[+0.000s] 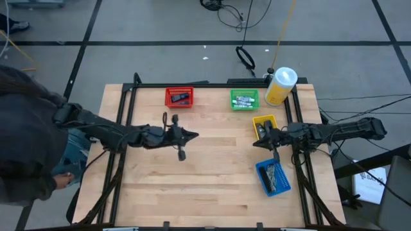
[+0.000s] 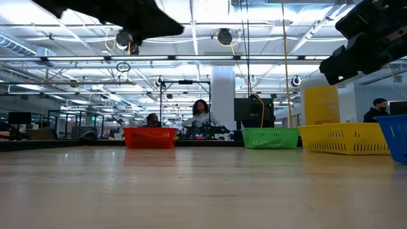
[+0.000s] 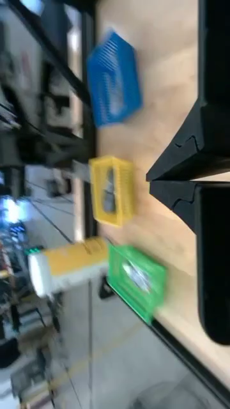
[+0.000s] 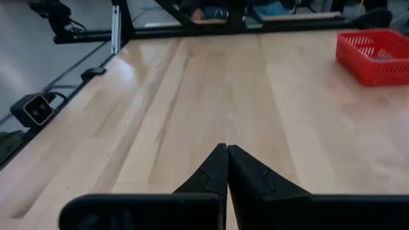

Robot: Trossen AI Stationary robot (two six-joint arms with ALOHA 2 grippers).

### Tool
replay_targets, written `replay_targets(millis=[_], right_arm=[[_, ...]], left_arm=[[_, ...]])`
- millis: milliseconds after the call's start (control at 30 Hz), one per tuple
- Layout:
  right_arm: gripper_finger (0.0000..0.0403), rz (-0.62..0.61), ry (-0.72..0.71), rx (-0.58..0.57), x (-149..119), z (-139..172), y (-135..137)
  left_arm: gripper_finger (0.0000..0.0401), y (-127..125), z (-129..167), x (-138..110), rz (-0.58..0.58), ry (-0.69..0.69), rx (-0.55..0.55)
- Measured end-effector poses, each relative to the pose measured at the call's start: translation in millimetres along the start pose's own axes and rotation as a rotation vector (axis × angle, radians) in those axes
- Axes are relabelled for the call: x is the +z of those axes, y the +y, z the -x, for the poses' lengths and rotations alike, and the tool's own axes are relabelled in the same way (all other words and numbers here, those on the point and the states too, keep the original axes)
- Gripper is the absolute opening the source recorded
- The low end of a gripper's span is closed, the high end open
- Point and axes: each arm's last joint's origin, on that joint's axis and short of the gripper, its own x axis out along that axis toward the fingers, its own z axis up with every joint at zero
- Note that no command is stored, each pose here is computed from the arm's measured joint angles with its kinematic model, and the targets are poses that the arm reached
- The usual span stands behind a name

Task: Pick & Place Travel size toiletries
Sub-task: Return to Home Position

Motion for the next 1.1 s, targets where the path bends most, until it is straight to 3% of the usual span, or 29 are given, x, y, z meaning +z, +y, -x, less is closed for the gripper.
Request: replay_targets(millis=[267, 767, 1100], right_arm=[[0.0000, -0.033, -0.053, -0.005, -16.9, 7.0, -14.4], [0.0000, -0.096, -0.298, -0.061, -25.6, 23.4, -29.6], [0.0000, -0.090, -0.334, -0.042, -22.9, 25.7, -28.9]], left_arm=[[0.0000, 12.7, 45.4, -16.0, -0.024, 0.050, 0.023], [0.0000, 43.4, 117.2, -65.7, 0.079, -0.118, 0.006], [0.0000, 53.5, 141.9, -96.0, 0.122, -0.200, 0.005]])
